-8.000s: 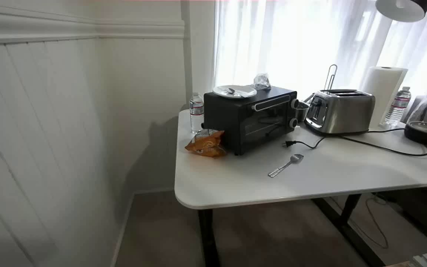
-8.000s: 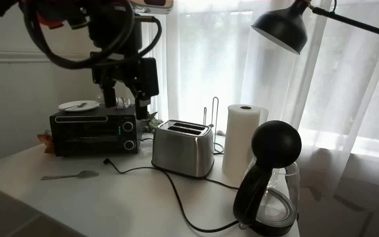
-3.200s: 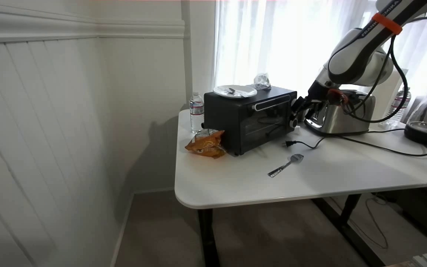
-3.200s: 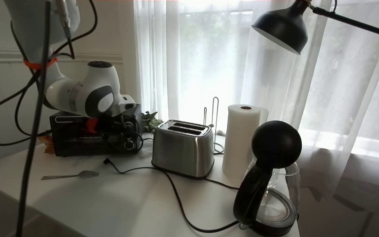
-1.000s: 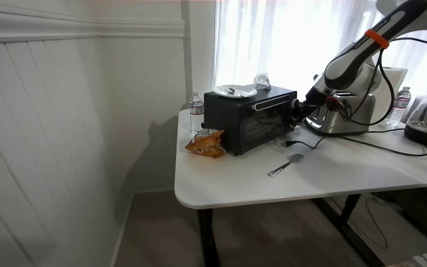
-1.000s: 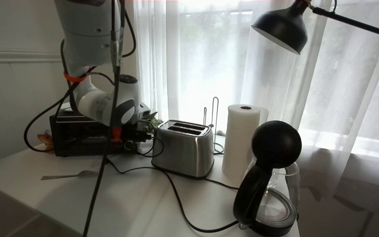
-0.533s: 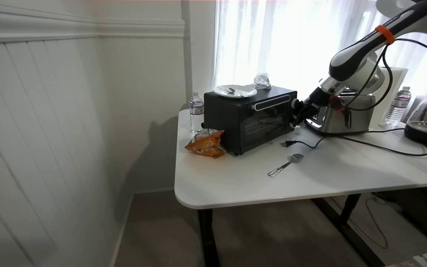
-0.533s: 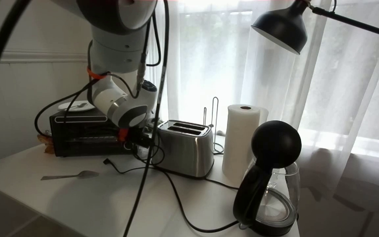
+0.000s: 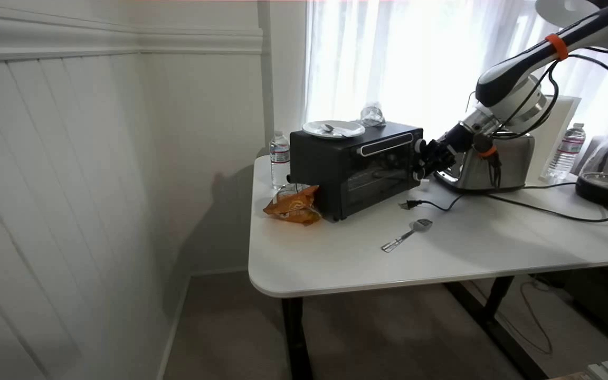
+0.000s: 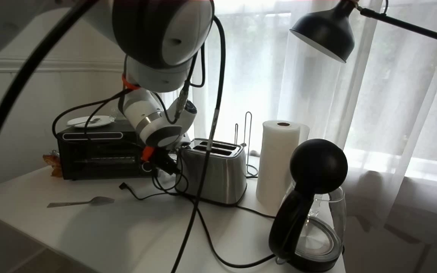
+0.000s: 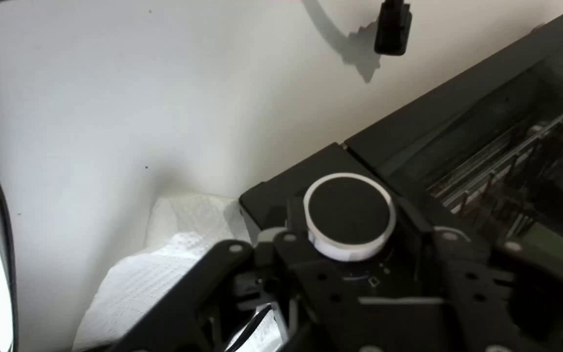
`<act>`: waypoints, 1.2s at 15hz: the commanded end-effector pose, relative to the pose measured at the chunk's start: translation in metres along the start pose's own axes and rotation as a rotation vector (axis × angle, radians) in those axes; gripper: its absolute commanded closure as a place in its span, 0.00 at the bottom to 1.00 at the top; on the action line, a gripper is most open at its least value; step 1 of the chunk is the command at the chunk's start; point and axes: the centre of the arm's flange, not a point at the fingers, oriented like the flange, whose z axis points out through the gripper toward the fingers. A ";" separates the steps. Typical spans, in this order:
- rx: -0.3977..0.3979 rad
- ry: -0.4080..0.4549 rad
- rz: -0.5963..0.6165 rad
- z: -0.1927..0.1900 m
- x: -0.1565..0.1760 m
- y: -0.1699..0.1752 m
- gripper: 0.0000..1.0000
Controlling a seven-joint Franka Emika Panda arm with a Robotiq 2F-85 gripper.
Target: Turn the bottom switch on the oven to the right
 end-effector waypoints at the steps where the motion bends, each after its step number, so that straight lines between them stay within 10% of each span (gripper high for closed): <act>1: 0.085 -0.023 0.107 0.013 -0.006 0.015 0.79; 3: 0.069 -0.023 0.102 0.013 -0.005 0.014 0.74; 4: 0.058 -0.022 0.097 0.013 -0.005 0.013 0.40; 5: 0.053 -0.021 0.091 0.013 -0.004 0.012 0.27; 9: 0.010 -0.024 0.072 0.014 -0.002 0.007 0.01; 18: -0.186 -0.039 -0.138 -0.001 -0.010 -0.063 0.00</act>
